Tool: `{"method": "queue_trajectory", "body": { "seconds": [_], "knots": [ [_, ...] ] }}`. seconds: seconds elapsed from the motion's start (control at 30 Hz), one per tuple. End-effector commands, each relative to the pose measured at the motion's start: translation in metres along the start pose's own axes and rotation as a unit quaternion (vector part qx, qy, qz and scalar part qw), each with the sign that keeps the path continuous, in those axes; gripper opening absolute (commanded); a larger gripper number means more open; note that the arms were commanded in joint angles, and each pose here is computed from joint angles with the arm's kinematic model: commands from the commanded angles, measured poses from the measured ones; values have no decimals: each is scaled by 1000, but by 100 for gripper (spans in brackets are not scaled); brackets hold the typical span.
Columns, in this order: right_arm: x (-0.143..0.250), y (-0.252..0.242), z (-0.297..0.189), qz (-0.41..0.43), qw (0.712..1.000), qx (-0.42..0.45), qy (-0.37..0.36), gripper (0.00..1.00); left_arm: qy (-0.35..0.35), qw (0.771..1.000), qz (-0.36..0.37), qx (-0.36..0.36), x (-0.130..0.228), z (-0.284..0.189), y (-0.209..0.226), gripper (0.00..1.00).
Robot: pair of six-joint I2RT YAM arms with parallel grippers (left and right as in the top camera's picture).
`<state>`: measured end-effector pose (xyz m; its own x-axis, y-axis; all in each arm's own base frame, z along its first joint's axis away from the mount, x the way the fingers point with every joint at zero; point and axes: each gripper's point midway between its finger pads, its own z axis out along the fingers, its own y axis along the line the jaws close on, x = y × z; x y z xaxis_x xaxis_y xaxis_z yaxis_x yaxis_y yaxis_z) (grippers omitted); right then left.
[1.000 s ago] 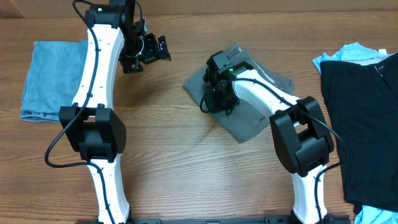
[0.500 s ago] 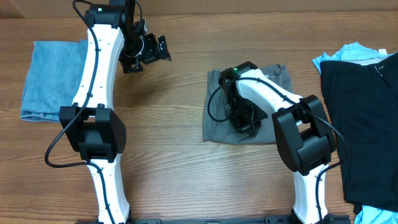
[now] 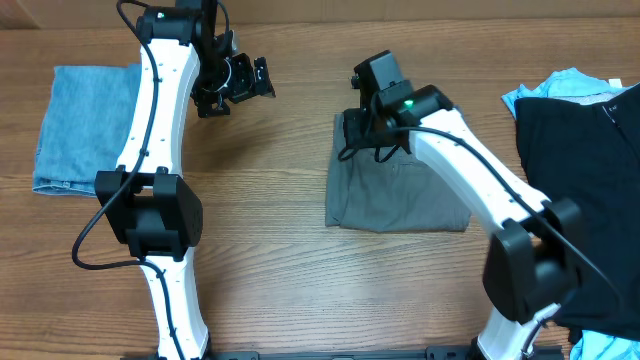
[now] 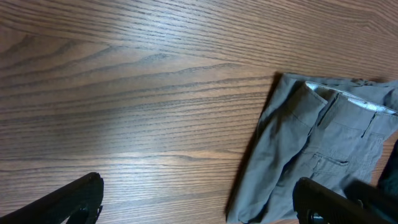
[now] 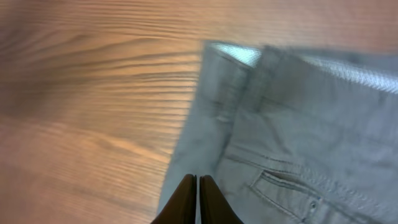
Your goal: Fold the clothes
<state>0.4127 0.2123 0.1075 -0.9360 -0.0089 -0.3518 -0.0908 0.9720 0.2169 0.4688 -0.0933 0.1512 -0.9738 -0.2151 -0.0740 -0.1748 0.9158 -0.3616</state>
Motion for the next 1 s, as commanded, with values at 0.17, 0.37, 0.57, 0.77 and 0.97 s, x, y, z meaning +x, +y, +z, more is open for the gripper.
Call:
{"method": "queue_trajectory", "body": {
  "seconds": [0.17, 0.37, 0.57, 0.77, 0.97],
  "knots": [
    [3, -59, 40, 245, 959, 138, -35, 7, -15, 1000, 8, 4, -4, -8, -7, 100],
    [20, -16, 91, 187, 981, 18, 49, 7, -15, 1000, 8, 4, -4, -8, -7, 100],
    [52, -2, 127, 140, 982, -29, 120, 6, -15, 1000, 8, 4, -4, -8, -7, 100],
    [101, 63, 109, -21, 963, -168, 208, 4, -15, 1000, 8, 4, -4, -8, -7, 100],
    [173, 9, 83, -193, 924, -24, 330, 5, -15, 1000, 8, 4, -4, -8, -7, 100]
  ]
}}
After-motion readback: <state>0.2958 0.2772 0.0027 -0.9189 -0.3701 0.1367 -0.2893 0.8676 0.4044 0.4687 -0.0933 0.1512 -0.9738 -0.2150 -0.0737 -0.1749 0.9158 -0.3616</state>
